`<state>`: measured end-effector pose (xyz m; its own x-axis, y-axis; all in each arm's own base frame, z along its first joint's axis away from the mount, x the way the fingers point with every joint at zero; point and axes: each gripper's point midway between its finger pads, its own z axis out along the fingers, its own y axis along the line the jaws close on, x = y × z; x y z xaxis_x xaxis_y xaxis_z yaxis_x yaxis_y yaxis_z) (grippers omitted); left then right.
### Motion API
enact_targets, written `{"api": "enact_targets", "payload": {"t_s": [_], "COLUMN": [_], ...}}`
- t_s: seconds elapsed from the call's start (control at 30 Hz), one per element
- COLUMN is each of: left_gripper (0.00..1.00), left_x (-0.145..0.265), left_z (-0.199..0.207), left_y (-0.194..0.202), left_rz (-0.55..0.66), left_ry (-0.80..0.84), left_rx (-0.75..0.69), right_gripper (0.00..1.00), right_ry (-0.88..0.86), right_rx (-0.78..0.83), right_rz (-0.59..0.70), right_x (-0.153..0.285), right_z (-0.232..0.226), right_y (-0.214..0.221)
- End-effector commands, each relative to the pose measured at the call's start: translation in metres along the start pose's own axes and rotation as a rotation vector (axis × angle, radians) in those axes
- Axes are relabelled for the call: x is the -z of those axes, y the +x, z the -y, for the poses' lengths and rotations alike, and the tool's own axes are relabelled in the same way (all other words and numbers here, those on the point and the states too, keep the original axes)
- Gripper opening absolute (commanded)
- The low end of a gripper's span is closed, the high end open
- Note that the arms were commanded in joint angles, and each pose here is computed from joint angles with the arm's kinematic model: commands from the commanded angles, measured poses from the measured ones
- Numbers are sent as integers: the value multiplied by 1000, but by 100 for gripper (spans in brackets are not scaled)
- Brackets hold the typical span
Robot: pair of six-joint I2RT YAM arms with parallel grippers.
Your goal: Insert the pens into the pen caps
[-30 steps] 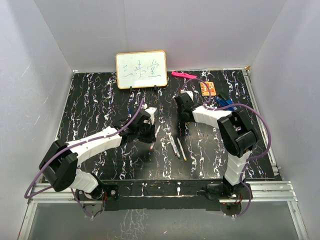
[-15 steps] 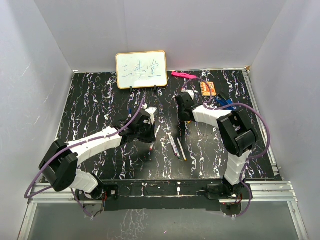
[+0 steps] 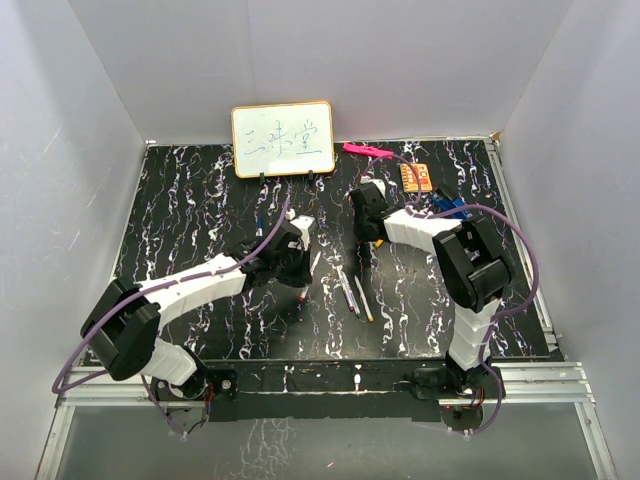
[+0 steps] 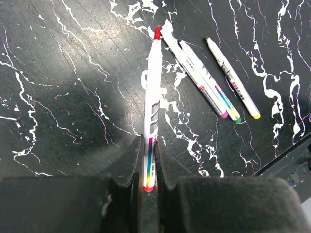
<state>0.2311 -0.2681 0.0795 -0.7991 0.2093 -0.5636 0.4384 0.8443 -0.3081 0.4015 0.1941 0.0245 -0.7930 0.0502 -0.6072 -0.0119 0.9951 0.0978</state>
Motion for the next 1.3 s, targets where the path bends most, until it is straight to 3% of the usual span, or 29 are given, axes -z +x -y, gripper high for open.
{"api": "enact_targets", "payload": {"t_s": [0.0, 0.3, 0.67, 0.87, 1.0, 1.27], "left_gripper": [0, 0, 0, 0, 0, 0], "left_x": [5, 3, 26, 31, 33, 45], "left_z": [5, 20, 62, 77, 79, 77], "left_y": [-13, -26, -58, -65, -64, -69], "left_rz": [72, 171, 391, 410, 411, 468], "left_ry": [36, 130, 386, 464, 485, 479], "left_rx": [-1, 10, 51, 59, 80, 84], "right_gripper": [0, 0, 0, 0, 0, 0], "right_ry": [-92, -369, -759, -860, -865, -863], "right_rx": [11, -40, -100, -147, -187, -208], "right_rz": [22, 305, 676, 840, 905, 915], "right_x": [30, 112, 207, 240, 252, 254], "right_z": [-19, -57, -93, -98, -94, -91], "right_y": [-16, -80, -90, -90, -98, -98]}}
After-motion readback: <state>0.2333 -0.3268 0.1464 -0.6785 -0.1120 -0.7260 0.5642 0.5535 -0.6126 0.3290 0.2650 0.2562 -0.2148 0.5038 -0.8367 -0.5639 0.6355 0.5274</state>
